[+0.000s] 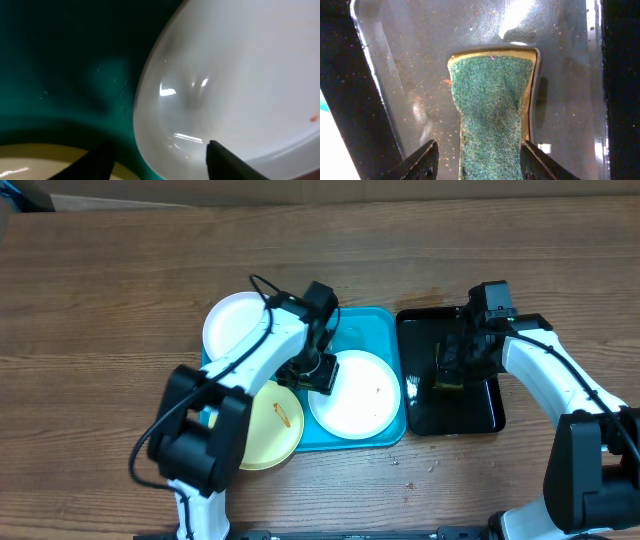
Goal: Clean dirty plates on tray and stack at the side
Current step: 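Move the left gripper to the right white plate and grip its rim, then lift the sponge with the right gripper out of the black tray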
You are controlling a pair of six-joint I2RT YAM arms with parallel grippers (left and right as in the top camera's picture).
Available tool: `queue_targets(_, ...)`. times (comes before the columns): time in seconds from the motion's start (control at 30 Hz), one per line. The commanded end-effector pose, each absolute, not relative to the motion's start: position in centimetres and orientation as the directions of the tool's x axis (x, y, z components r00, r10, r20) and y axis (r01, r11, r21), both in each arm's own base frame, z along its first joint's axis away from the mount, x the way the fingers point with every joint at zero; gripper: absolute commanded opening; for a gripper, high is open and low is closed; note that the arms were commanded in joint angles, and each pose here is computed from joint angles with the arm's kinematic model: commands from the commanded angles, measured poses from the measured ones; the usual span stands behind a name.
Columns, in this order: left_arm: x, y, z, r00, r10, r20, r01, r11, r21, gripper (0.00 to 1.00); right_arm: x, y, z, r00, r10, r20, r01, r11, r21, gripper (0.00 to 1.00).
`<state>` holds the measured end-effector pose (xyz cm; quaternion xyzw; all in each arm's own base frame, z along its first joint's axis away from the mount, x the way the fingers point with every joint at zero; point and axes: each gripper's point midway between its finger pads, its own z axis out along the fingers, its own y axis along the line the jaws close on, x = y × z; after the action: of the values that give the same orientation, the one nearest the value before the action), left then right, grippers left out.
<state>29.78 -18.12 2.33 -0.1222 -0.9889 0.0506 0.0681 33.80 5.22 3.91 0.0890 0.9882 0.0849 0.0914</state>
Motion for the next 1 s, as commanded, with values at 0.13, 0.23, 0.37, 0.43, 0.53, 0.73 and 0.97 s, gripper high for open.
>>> queue_targets(0.13,31.0,-17.4,-0.2,-0.974,0.194,0.118,0.188,0.981,-0.055,0.12,34.7,5.1,4.6,-0.961,0.197,-0.195,0.162,0.97,0.183,0.54)
queue_targets(0.23,31.9,-17.1,-0.2,-0.987,0.131,0.093,0.127,0.991,-0.047,0.14,34.7,5.0,4.6,-0.961,0.197,-0.195,0.162,0.97,0.179,0.57)
queue_targets(0.37,32.5,-15.4,-0.2,-0.995,0.002,0.102,-0.001,1.0,-0.03,0.11,34.2,4.4,4.4,-0.964,0.188,-0.189,0.168,0.979,0.118,0.59)
queue_targets(0.43,32.7,-14.8,-0.2,-0.994,-0.018,0.105,-0.021,0.999,-0.031,0.11,33.8,4.6,4.3,-0.967,0.189,-0.171,0.171,0.979,0.115,0.59)
queue_targets(0.53,33.1,-14.2,-0.2,-0.993,-0.057,0.106,-0.061,0.997,-0.038,0.11,33.0,5.0,4.1,-0.972,0.186,-0.144,0.172,0.979,0.108,0.62)
queue_targets(0.73,33.0,-14.8,-0.1,-0.992,-0.025,0.121,-0.036,0.995,-0.091,0.27,32.5,4.7,3.2,-0.973,0.179,-0.144,0.169,0.982,0.079,0.64)
queue_targets(0.97,32.8,-15.1,-0.1,-0.993,-0.011,0.119,-0.022,0.995,-0.092,0.29,32.7,4.2,1.2,-0.962,0.181,-0.203,0.171,0.983,0.066,0.63)
